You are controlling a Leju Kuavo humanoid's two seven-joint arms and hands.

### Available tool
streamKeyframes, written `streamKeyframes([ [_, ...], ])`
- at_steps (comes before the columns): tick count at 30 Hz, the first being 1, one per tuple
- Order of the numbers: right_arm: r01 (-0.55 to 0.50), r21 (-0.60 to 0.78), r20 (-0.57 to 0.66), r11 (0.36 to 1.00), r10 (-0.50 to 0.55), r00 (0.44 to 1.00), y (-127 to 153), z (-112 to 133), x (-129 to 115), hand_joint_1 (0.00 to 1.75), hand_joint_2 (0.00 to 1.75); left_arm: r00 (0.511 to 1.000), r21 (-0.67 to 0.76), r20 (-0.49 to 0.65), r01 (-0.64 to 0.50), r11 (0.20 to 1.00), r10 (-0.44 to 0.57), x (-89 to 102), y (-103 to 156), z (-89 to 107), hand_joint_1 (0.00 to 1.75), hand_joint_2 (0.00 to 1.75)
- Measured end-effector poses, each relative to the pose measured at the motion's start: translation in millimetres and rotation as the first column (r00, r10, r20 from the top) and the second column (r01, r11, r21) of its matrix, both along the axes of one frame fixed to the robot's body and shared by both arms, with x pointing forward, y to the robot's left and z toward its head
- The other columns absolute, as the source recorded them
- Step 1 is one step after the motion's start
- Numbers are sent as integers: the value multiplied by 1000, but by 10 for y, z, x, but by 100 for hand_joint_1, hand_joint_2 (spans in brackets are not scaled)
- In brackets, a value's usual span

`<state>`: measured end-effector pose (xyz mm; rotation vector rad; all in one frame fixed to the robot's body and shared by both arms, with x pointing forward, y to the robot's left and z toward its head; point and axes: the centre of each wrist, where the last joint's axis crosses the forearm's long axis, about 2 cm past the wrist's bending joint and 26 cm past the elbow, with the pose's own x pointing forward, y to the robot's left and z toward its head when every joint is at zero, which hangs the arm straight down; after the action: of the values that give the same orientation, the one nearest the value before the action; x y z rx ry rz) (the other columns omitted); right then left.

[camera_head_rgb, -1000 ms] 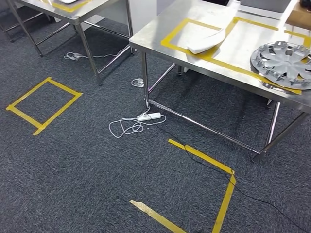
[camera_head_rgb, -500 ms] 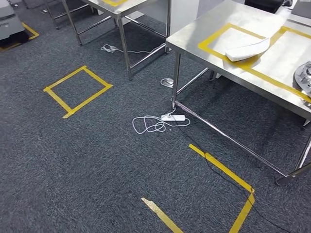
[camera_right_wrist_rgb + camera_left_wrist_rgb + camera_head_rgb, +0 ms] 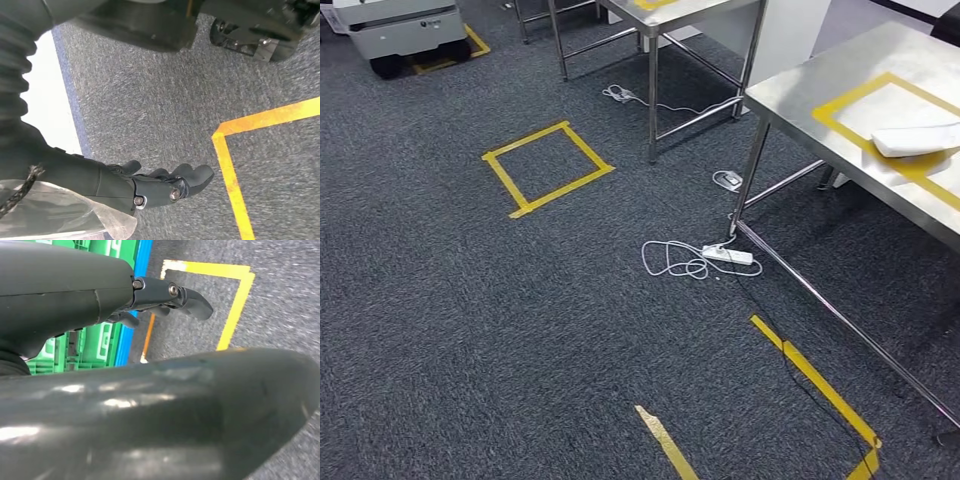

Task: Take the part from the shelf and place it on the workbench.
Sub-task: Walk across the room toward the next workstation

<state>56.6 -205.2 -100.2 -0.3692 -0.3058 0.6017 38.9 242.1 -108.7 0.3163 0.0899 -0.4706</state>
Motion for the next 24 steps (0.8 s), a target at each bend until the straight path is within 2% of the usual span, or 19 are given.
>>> streamKeyframes([
  [9,5,5,19,1000,-5,1000,3,15,100,0,175,1000,3,1,-2,1000,2,-4,9,-1,0,0],
  [24,8,18,2,1000,-8,1000,55,15,44,0,175,1000,-13,11,8,1000,-7,-16,5,-3,0,0],
])
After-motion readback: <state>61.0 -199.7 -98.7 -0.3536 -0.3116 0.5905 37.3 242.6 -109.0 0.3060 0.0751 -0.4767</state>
